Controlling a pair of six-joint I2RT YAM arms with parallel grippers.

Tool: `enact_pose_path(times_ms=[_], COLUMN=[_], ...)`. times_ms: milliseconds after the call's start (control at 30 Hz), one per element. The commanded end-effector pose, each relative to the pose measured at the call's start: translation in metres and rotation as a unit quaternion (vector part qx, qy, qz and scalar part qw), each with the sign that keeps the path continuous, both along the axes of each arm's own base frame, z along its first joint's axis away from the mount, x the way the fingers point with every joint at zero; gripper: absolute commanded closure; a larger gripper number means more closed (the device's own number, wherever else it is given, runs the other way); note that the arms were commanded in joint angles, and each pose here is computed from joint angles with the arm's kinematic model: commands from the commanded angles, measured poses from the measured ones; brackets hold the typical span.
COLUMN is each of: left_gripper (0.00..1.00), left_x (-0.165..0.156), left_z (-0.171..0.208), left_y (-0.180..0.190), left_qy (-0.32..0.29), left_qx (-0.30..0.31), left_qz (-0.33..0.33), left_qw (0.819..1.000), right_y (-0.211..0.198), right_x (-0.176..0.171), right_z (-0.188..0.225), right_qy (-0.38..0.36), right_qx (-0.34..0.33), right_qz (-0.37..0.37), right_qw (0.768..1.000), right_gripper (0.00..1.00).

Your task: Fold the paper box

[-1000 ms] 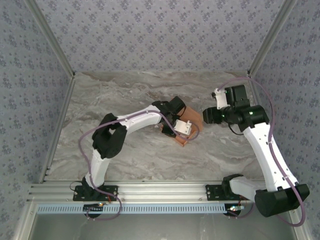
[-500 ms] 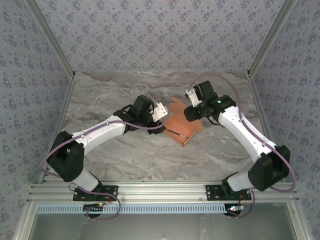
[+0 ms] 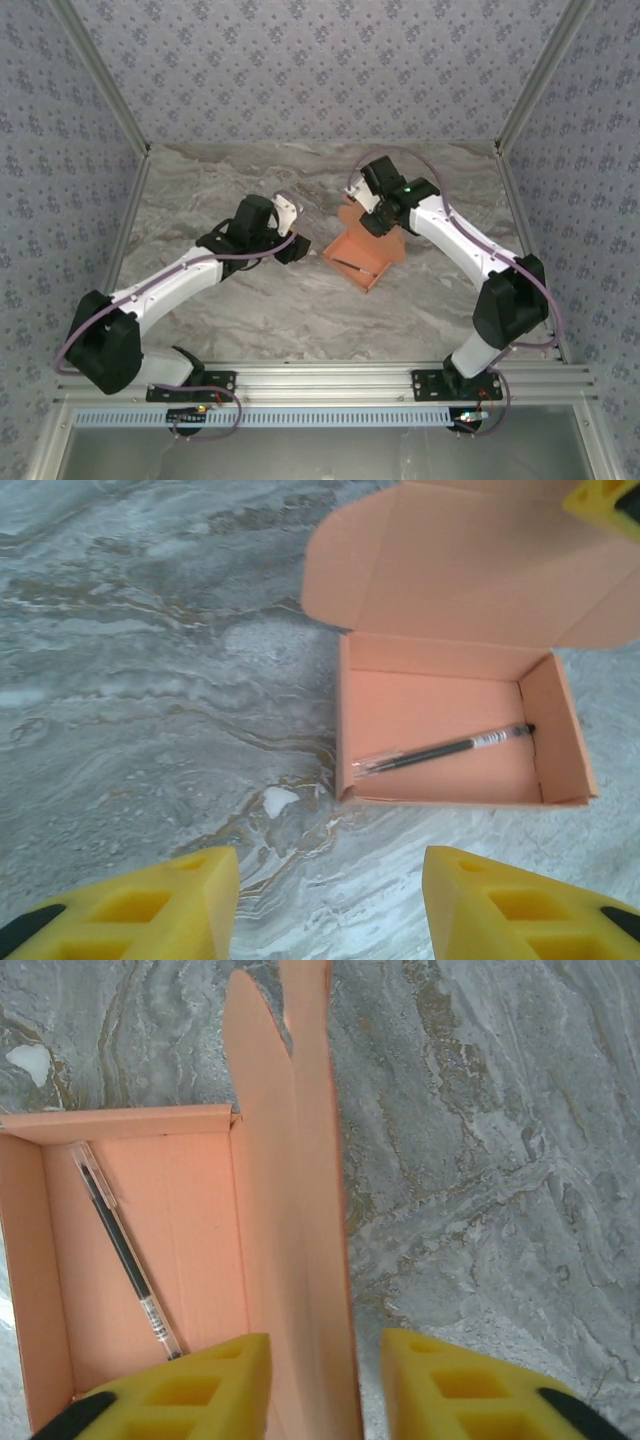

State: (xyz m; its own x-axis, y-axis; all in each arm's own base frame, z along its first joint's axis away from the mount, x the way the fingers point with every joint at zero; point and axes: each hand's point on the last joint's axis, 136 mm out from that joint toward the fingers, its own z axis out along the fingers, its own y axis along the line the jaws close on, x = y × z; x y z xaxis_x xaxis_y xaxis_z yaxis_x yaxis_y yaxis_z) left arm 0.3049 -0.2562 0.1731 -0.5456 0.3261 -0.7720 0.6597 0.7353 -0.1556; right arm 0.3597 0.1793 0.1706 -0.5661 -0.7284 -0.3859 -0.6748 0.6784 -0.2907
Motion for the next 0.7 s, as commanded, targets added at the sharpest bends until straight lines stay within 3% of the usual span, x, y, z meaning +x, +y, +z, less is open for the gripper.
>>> enact_pose_path(times_ms=[0,267,467,667], left_gripper=[0.49,0.48,0.48,0.46], left_x=[0.005,0.012,0.017,0.014], left_z=[0.008,0.008,-0.003,-0.008], left_y=[0.013,0.053,0.094,0.111], left_qy=[-0.007,0.003,0.022,0.031], left_qx=[-0.015,-0.039,-0.062,-0.071], left_qz=[0.037,0.126,0.206,0.235], left_qw=[0.999,0.991,0.976,0.969], right_y=[0.004,0.027,0.056,0.089], right_x=[0.003,0.007,0.009,0.005], right_z=[0.002,0.0,0.008,0.005], right_qy=[0.0,-0.008,-0.035,-0.018], right_qx=[-0.028,-0.047,-0.06,-0.036], right_qz=[0.029,0.09,0.154,0.216], right_qw=[0.999,0.995,0.986,0.975], right_gripper=[0.72,0.86,0.9,0.9])
